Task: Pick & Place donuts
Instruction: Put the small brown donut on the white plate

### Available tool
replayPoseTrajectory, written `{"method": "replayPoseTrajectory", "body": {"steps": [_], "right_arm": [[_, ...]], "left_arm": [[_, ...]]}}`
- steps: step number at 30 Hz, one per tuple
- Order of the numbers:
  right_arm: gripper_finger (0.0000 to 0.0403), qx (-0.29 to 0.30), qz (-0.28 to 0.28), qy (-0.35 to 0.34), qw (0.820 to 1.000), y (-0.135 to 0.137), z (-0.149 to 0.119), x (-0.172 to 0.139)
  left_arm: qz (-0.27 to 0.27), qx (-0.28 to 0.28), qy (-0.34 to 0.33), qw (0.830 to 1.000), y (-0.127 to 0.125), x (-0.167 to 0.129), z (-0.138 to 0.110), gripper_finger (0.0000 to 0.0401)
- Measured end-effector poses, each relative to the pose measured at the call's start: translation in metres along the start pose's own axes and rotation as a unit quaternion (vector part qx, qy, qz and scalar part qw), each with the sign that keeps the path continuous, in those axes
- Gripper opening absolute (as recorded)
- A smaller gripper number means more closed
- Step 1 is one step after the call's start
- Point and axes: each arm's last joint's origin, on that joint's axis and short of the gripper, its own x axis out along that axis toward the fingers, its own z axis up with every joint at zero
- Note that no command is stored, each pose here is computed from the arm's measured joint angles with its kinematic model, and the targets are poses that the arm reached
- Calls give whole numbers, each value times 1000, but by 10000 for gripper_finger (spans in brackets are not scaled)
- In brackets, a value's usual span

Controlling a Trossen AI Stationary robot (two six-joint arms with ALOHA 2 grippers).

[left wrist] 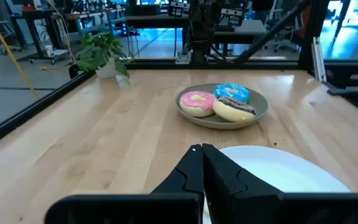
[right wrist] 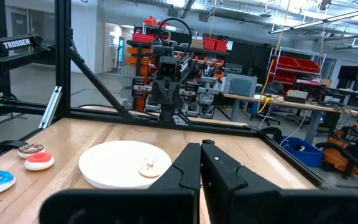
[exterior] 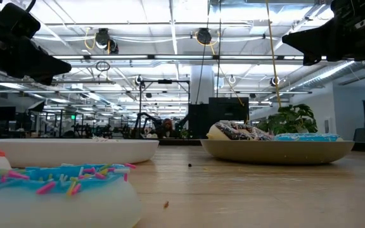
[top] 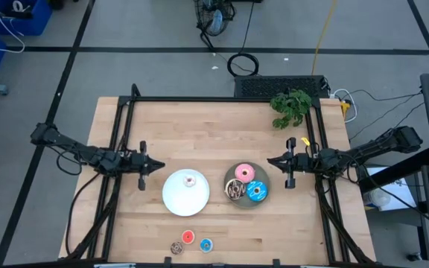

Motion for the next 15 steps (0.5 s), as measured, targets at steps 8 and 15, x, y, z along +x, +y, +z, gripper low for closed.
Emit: {"method": "replayPoseTrajectory", "body": {"steps": [8,15], "right_arm": [[0,-2,0,0,1000,0,0,0],[0,-2,1,4,1000,0,-1,0]], "left_arm": [[-47,-45,-34,997,-8,0,24,3],[-92,23,-30,995,-38,9,77,3]]}}
